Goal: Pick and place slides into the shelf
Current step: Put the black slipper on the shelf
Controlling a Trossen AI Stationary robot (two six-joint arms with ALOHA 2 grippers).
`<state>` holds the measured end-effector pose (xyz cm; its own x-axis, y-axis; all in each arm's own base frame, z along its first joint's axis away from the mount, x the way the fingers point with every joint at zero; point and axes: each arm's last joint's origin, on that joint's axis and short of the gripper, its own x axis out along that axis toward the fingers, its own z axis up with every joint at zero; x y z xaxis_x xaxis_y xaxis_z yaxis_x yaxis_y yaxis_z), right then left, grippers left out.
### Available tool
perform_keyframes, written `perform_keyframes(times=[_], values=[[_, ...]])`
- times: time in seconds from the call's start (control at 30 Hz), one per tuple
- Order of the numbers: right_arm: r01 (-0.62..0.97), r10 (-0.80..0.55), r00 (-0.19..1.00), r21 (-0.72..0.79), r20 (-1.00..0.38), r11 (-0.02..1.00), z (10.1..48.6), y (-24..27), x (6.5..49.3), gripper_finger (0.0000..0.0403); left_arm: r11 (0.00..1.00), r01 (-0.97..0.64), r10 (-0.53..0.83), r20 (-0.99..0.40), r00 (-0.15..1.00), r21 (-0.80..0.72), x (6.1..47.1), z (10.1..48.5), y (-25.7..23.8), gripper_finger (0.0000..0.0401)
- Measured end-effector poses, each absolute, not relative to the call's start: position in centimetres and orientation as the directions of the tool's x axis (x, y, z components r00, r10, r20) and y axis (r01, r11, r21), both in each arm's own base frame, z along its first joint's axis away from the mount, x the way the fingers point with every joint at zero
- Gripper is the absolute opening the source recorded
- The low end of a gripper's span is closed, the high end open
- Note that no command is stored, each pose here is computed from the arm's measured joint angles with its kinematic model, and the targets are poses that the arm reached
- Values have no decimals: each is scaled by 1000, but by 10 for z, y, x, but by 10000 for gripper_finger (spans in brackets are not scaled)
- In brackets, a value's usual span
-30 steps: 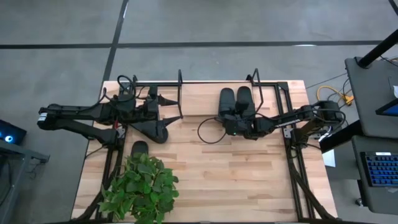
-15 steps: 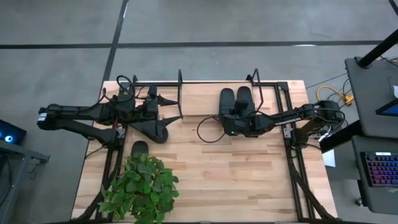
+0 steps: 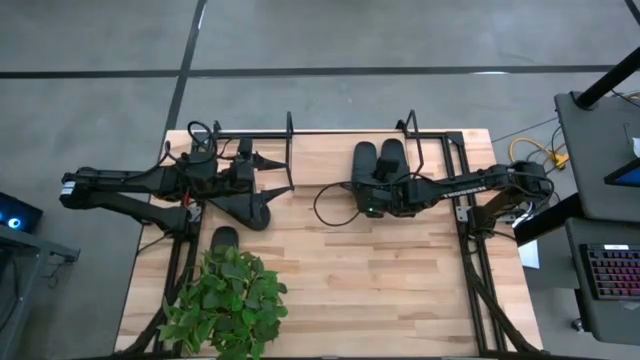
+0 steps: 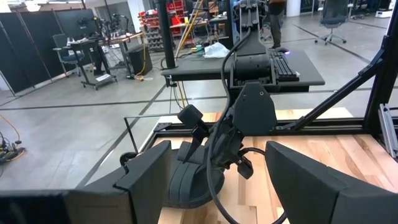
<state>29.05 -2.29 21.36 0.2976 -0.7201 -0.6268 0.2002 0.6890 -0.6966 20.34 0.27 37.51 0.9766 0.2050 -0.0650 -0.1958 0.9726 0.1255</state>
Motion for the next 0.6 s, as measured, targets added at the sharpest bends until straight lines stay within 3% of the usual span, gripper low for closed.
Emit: perform_keyframes(times=[0.2,0.6], values=[[193,-667,289,-641,-687,743,211,-22,288,156,973,-196,205,-66,977,125,203,375,3,244],[218,-670,291,-635,-683,741,217,-22,286,173,973,-196,205,-67,977,126,203,375,3,244]])
